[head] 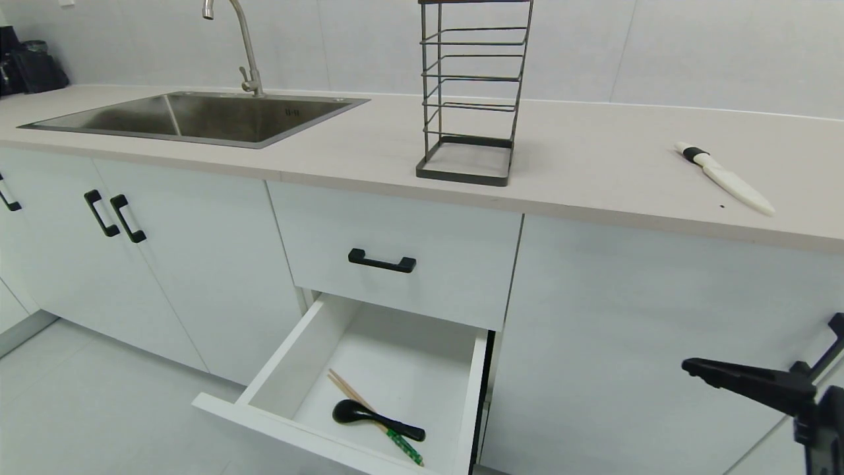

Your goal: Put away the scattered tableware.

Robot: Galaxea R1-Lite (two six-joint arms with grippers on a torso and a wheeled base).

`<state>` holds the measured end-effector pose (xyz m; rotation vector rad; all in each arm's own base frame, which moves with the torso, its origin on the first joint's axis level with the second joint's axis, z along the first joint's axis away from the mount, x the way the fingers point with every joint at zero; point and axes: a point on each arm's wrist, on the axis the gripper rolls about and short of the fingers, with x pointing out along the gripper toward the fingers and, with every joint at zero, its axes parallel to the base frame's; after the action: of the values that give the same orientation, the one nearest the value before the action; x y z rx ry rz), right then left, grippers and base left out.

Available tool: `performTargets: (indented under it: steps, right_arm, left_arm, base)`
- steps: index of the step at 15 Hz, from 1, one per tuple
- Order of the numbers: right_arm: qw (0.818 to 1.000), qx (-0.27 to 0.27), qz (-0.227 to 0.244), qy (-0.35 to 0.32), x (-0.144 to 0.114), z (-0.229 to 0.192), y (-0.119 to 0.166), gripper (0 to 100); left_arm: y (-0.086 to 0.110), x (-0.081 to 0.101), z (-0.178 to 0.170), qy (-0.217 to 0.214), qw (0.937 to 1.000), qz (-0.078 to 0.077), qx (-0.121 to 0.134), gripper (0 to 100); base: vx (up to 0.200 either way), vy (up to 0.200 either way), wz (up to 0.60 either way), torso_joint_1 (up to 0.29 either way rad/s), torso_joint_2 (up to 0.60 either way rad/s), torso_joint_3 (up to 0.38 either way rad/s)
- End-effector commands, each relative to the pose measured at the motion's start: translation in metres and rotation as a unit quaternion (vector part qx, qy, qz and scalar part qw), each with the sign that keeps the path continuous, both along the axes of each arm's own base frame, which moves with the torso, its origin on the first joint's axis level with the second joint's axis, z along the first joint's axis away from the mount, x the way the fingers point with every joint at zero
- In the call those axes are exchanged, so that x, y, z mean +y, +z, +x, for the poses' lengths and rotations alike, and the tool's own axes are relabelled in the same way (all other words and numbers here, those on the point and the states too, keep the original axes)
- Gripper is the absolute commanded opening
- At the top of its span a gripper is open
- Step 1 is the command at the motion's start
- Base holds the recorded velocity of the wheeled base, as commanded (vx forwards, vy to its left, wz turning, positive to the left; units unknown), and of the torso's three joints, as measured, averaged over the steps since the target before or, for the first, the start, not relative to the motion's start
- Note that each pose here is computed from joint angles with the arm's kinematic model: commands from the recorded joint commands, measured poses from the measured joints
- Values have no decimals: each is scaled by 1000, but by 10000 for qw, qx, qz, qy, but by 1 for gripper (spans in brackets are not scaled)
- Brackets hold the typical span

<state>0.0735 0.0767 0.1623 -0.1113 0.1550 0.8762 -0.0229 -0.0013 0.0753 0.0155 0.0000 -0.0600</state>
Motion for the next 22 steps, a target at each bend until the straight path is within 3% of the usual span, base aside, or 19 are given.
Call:
performTargets:
  steps: [1, 6, 15, 18, 22]
  right_arm:
    - [9977, -393, 364, -405, -32, -23, -3, 100]
    - [9890, -870, 691, -972, -64, -58, -25, 100]
    - [9539, -2069, 777, -2032, -74, -97, -37, 100]
    - [9391, -2480, 570, -2307, -70, -102, -22, 100]
    - [9410, -2217, 317, -2536, -65, -99, -31, 100]
  left_arm:
    - [0, 0, 0, 1, 10000, -1, 6, 100]
    - [0, 0, 0, 1, 10000, -1, 6, 100]
    - [0, 0, 0, 1, 10000, -1, 6, 100]
    - [0, 0, 0, 1, 10000, -1, 6, 100]
    - [0, 0, 0, 1, 10000, -1, 6, 100]
  base:
    - [0, 0, 0, 0, 0, 0]
    - [0, 0, 0, 0, 0, 0]
    - [0, 0, 0, 0, 0, 0]
    - [0, 0, 0, 0, 0, 0]
    - [0, 0, 0, 0, 0, 0]
